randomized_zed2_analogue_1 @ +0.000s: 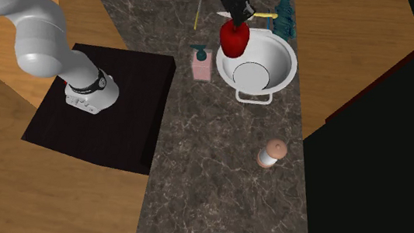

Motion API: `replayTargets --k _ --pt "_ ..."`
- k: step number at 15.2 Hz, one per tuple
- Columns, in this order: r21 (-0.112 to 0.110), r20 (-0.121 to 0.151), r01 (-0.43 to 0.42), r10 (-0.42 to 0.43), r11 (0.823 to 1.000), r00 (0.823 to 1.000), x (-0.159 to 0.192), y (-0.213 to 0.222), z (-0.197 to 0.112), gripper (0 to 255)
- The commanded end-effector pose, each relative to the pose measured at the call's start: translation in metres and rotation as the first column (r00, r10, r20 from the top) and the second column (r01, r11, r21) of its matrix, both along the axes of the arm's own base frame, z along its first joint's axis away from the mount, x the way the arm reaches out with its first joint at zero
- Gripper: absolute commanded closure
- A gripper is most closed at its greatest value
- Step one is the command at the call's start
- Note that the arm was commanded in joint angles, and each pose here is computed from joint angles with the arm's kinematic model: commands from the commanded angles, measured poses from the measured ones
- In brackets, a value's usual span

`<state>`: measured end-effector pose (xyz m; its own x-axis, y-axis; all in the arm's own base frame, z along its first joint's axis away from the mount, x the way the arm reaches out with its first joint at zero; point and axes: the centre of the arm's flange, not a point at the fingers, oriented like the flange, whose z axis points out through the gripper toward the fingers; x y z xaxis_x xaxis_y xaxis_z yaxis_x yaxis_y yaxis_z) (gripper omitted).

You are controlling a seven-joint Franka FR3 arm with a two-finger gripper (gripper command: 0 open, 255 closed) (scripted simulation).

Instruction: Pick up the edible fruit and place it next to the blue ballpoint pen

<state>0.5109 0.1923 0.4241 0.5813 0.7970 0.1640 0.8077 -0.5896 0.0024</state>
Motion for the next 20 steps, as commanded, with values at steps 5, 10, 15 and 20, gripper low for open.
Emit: replayTargets --k 5,10,15,20 --pt "0.001 0.000 0.002 -0.002 1.000 1.000 -0.007 0.078 0.003 255" --pt "0.001 0.000 0.002 -0.002 1.000 1.000 -0.014 0.143 0.003 255" --pt "0.001 0.000 0.002 -0.002 1.000 1.000 -0.021 0.209 0.004 255" --pt "0.001 0.000 0.002 -0.002 1.000 1.000 -0.028 0.275 0.004 255"
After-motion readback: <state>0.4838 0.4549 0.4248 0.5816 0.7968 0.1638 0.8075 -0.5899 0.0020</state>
